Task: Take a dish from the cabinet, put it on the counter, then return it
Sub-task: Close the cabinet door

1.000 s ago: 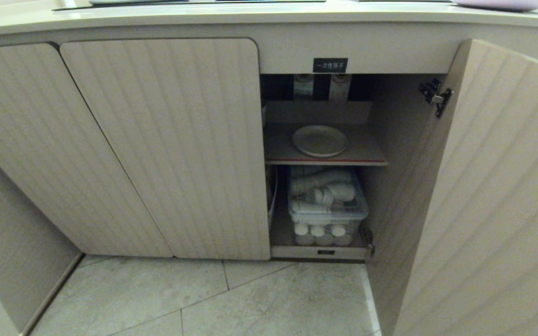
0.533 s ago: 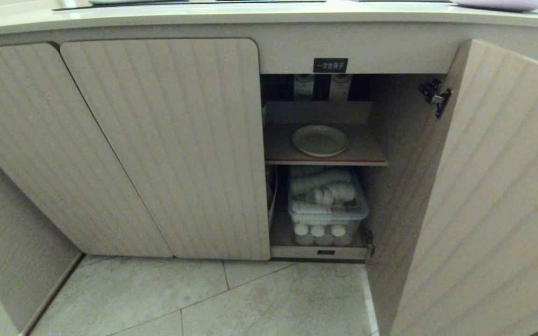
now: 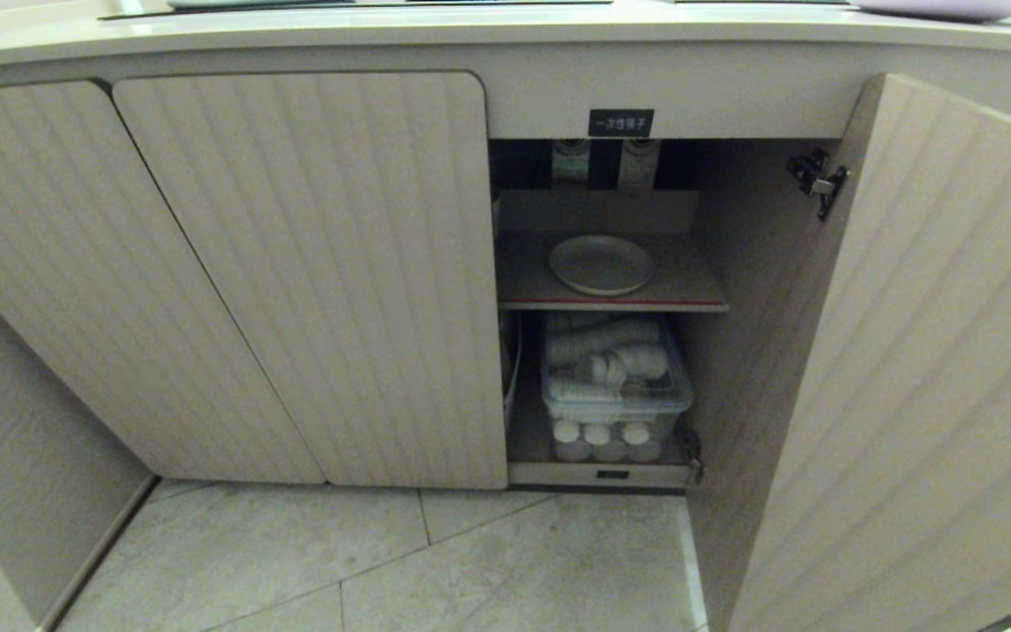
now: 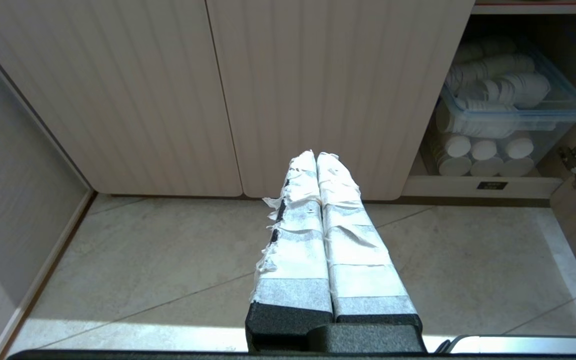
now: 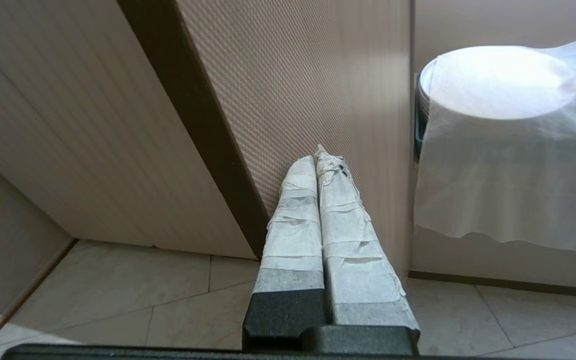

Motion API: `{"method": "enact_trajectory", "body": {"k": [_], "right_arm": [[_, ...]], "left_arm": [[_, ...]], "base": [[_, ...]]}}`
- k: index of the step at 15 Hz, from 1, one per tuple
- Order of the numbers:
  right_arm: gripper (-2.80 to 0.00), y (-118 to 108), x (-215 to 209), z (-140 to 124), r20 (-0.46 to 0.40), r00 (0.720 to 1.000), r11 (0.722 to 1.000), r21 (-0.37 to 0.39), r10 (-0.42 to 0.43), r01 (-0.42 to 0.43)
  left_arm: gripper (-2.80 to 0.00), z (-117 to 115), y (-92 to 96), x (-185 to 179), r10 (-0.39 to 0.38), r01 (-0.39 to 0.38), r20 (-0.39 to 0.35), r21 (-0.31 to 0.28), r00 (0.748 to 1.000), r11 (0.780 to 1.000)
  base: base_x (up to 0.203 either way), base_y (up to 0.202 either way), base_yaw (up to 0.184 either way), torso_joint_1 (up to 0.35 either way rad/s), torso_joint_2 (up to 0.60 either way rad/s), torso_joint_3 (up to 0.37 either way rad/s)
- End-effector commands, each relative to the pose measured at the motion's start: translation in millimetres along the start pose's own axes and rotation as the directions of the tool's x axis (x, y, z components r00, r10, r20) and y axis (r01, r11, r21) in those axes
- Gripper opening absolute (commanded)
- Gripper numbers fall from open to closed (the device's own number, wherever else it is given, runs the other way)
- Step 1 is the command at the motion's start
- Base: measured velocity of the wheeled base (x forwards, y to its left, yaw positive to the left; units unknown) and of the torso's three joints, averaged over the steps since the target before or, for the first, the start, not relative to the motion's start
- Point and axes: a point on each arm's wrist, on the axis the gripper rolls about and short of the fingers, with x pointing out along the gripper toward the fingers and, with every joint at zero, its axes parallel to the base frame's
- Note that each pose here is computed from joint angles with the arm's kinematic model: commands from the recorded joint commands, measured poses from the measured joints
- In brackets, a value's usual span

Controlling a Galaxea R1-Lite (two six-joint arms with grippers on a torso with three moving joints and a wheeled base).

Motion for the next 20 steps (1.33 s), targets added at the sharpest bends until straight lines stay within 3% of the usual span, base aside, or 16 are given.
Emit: {"method": "enact_trajectory", "body": {"k": [1, 20], "right_arm": [[-2.80, 0.6, 3.6, 0.4, -0.010, 1.000, 1.000, 0.002, 0.003, -0.002], [-2.80, 3.2, 13.4, 3.5, -0.016, 0.999, 0.999, 0.018, 0.028, -0.027]], "left_arm": [[-2.80, 0.0, 0.0, 0.0, 0.000, 0.000, 0.000, -0.001, 1.000, 1.000], [-2.80, 0.0, 0.0, 0.0, 0.000, 0.000, 0.000, -0.001, 1.000, 1.000]], "base": [[0.000, 0.000, 0.000, 0.000, 0.00, 0.000], [0.000, 0.000, 0.000, 0.000, 0.00, 0.000]]}}
